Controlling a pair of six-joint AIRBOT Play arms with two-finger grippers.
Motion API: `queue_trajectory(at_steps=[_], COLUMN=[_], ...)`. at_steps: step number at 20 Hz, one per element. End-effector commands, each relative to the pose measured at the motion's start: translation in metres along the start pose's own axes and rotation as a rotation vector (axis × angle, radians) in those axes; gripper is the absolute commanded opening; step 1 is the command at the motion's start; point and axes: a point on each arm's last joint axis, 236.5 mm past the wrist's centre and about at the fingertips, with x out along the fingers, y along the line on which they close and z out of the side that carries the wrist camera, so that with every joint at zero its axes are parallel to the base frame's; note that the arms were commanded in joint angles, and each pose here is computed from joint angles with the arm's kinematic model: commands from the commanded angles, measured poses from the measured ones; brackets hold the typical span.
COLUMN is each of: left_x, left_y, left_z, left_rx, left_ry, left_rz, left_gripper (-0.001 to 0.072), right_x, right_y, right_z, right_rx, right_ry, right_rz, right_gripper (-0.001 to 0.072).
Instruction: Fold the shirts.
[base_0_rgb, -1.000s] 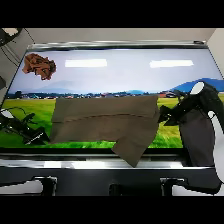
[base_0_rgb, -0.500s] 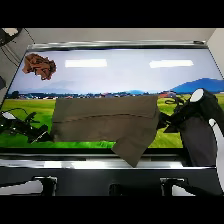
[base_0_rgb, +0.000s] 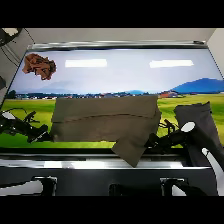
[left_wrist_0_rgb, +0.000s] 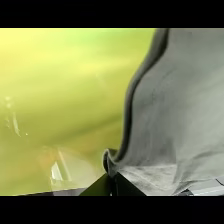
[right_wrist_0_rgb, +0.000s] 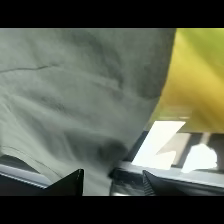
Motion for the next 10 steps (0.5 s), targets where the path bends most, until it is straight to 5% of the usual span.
queue_trajectory(at_steps=[1, 3, 4, 10], left_x=[-0.001, -0.001, -0.001, -0.045], left_y=[-0.002, -0.002, -0.002, -0.027], left_z=[-0.003, -0.003, -0.003, 0.029], left_rx=[0.008, 0.007, 0.008, 0.094], left_ry=[0.012, 0.012, 0.011, -0.125], left_rz=[-0.009, -0.009, -0.009, -0.029], left_gripper=[0.0029, 0.0029, 0.0029, 0.0024], right_x=[0.013, 0.017, 0.018, -0.031], right_y=[0.006, 0.003, 0.0, 0.041], right_z=[0.004, -0.005, -0.006, 0.041], right_rx=[0.054, 0.061, 0.058, -0.07], right_ry=[-0.055, -0.024, -0.021, -0.189], right_rz=[0.076, 0.072, 0.062, 0.096], right_gripper=[0.0429, 0.0319, 0.0063, 0.0037])
